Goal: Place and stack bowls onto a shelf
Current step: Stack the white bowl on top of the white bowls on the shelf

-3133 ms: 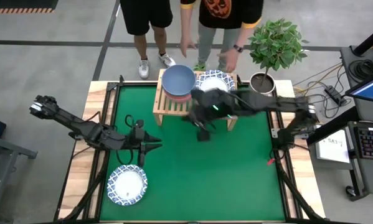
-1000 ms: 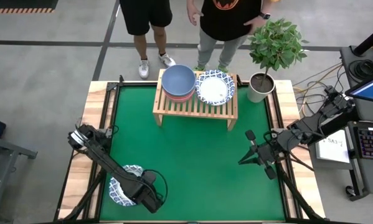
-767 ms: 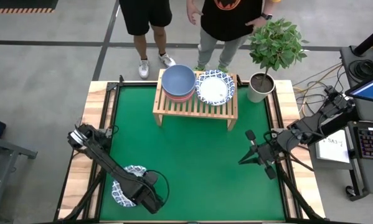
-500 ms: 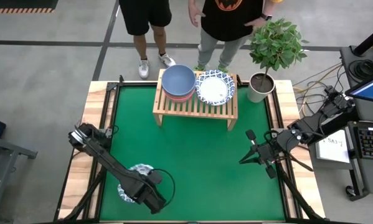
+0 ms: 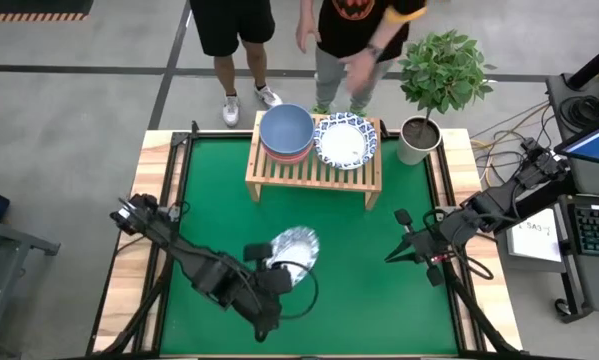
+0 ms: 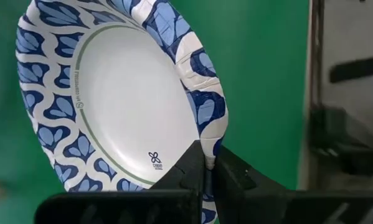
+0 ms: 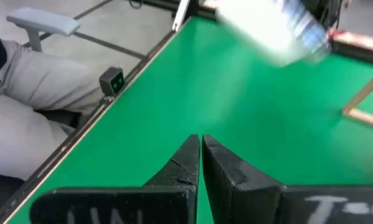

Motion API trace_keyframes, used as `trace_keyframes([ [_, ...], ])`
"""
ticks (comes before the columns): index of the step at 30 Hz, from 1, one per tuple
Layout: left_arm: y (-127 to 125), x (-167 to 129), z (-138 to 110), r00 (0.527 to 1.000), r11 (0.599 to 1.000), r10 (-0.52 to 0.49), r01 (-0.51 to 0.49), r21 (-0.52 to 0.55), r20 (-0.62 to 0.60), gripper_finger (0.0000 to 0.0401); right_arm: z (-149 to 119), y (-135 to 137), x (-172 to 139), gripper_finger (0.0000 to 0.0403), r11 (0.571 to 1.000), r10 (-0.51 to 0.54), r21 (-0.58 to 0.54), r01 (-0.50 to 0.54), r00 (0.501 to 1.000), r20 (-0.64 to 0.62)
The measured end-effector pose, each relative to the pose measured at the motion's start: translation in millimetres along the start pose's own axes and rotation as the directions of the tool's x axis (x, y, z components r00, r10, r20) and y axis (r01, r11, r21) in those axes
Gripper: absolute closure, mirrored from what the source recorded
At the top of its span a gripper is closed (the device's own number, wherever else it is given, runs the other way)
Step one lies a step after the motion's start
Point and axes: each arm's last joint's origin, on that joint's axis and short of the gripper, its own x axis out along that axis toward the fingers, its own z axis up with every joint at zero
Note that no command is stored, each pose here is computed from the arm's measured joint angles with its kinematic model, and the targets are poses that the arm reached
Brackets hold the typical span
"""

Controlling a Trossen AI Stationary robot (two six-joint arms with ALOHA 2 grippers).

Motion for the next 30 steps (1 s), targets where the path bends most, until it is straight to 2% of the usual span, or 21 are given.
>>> trace_keyframes([
  [3,13,-11,21,0.988,0.986,0.081,-0.098,0.132,0.131,0.0401,-3,0,0,0.0394,1.000,-0.001,0.024,0.001,1.000,-0.027],
  [7,34,-21,50,0.931,0.921,0.208,-0.289,0.259,0.299,0.0401,-3,0,0,0.0394,1.000,0.000,0.019,0.001,1.000,-0.027],
  [12,70,-20,81,0.891,0.828,0.274,-0.410,0.382,0.362,0.0401,-3,0,0,0.0394,1.000,0.000,0.017,0.000,1.000,-0.028],
  [17,112,-12,107,0.849,0.775,0.348,-0.499,0.388,0.398,0.0401,-3,0,0,0.0394,1.000,0.002,0.010,-0.002,1.000,-0.029],
  [19,126,-10,116,0.834,0.768,0.360,-0.519,0.376,0.418,0.0401,-3,0,0,0.0394,1.000,0.004,0.005,-0.004,1.000,-0.029],
  [24,156,-3,136,0.802,0.778,0.366,-0.542,0.318,0.472,0.0401,-4,0,0,0.0394,1.000,0.004,-0.012,-0.005,0.999,-0.034],
  [30,172,9,154,0.770,0.795,0.335,-0.541,0.276,0.543,0.0401,-4,0,0,0.0394,1.000,0.004,-0.024,-0.005,0.999,-0.038],
])
